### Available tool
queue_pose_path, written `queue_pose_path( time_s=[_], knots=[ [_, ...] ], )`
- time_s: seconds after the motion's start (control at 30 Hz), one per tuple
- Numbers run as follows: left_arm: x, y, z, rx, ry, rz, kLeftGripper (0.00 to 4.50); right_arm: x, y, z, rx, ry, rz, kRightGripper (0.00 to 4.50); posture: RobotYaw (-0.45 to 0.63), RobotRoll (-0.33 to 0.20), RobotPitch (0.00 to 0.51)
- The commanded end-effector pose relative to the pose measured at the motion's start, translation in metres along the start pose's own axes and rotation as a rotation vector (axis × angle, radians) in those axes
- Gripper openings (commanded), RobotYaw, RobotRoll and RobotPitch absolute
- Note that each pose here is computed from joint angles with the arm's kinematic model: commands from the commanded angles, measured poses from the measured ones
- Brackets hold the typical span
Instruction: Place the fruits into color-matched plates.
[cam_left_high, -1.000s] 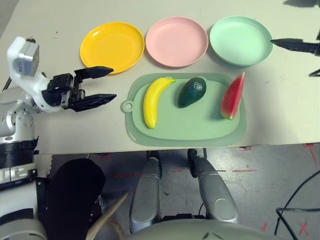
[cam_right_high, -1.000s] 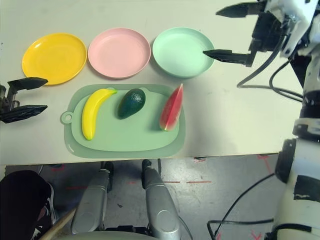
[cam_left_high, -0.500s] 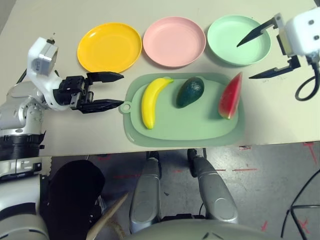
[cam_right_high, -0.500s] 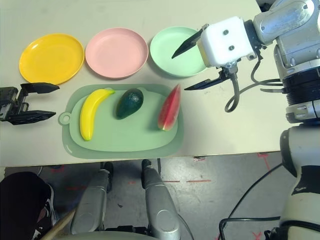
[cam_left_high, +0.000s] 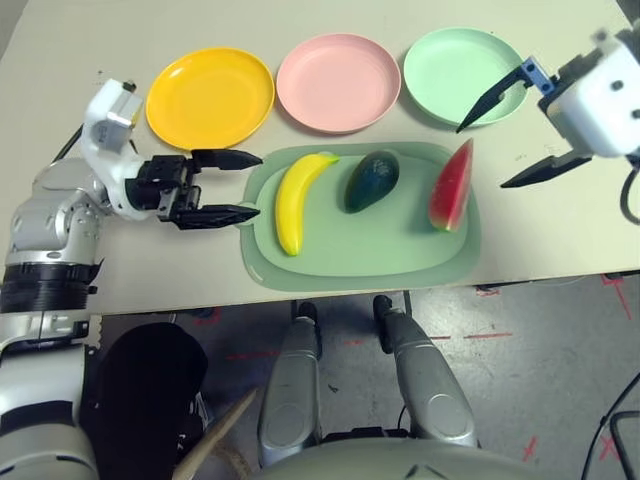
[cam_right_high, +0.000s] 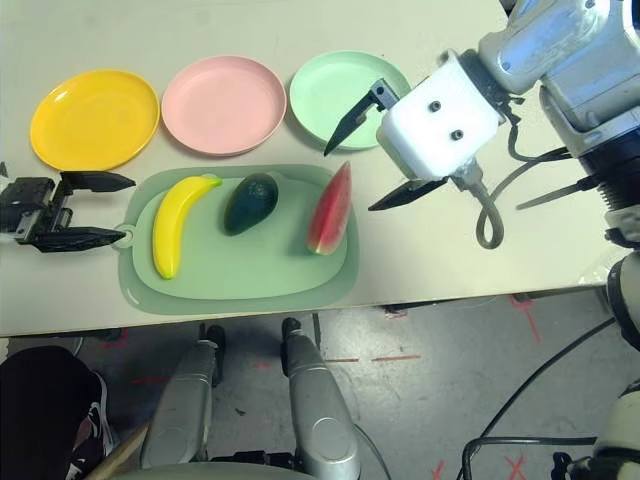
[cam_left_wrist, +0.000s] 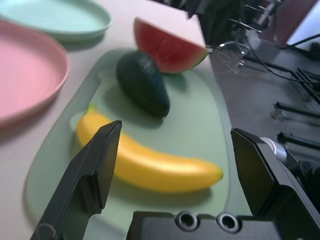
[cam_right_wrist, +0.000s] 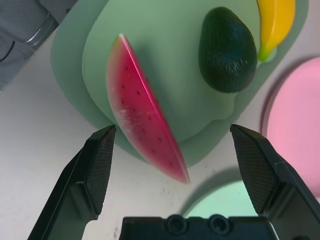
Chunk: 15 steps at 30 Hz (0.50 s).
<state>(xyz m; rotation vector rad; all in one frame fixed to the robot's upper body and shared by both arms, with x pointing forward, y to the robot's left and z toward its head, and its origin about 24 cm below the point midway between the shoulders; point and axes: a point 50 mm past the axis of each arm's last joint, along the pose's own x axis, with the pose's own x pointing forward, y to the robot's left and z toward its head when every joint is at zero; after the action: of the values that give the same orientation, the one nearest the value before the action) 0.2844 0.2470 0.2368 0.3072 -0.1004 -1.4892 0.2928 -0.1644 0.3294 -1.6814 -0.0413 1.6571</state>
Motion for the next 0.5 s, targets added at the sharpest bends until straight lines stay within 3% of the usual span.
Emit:
queue_pose_path(
  time_s=[0.03, 0.5],
  knots=[
    [0.009, -0.006, 0.002, 0.076, 0.04, -0.078, 4.45, 0.009, 0.001, 0.0, -0.005, -0.016, 0.042, 4.5, -0.13, 0.0, 0.401],
    [0.019, -0.01, 0.01, 0.207, 0.103, -0.168, 4.45, 0.031, 0.0, -0.001, 0.002, -0.026, 0.1, 4.5, -0.13, 0.0, 0.408]
  ],
)
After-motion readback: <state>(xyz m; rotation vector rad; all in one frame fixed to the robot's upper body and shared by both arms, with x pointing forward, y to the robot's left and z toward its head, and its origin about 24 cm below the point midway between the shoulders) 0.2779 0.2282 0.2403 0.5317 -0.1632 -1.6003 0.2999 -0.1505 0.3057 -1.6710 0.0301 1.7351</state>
